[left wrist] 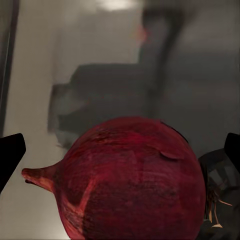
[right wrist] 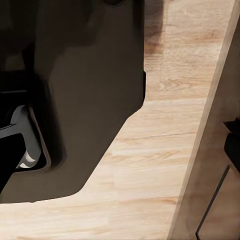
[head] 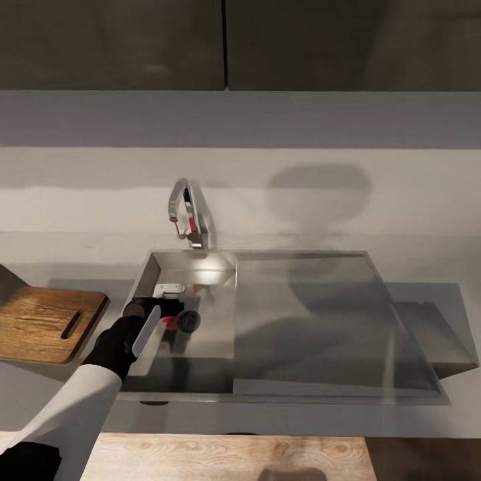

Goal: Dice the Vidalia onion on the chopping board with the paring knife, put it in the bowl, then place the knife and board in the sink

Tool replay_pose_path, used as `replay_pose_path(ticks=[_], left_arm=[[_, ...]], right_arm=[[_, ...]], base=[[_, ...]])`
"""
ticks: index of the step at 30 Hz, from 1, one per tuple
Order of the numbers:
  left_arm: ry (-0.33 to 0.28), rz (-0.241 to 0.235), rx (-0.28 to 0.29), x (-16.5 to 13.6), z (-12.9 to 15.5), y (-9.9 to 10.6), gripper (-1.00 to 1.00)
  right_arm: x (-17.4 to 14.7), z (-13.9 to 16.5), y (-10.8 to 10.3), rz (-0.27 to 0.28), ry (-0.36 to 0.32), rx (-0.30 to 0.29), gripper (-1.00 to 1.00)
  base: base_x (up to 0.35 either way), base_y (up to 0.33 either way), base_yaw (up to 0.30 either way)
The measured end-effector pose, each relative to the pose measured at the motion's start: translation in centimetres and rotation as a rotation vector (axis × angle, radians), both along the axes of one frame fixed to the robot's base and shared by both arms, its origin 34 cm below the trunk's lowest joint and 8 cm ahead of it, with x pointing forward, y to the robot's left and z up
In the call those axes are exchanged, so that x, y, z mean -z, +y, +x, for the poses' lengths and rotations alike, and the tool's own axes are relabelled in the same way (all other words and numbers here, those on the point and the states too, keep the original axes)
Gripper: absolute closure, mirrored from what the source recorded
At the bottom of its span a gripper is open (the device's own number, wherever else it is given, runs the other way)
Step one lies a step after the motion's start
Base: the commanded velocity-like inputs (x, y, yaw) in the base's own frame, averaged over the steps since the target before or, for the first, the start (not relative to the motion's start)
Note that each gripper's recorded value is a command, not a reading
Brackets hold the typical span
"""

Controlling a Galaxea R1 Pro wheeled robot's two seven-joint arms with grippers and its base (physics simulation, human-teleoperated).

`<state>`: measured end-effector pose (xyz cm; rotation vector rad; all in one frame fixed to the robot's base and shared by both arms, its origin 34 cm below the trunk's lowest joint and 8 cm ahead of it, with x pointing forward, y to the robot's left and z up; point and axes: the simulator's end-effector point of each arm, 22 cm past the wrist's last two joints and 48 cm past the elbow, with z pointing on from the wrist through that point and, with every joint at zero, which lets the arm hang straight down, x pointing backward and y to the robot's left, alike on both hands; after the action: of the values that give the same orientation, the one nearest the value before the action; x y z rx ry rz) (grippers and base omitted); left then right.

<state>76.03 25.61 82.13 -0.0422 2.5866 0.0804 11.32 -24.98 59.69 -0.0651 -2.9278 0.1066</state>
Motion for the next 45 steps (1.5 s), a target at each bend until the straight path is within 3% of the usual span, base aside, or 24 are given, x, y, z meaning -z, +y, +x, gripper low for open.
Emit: replay_pose_path(ticks=[45], left_arm=[[0.0, 0.006, -0.001, 0.01, -0.01, 0.37, -1.0]], right_arm=[[0.0, 0.0, 0.05, 0.001, 0.0, 0.0, -1.0]], base=[[-0.011, 0.0, 0.0]])
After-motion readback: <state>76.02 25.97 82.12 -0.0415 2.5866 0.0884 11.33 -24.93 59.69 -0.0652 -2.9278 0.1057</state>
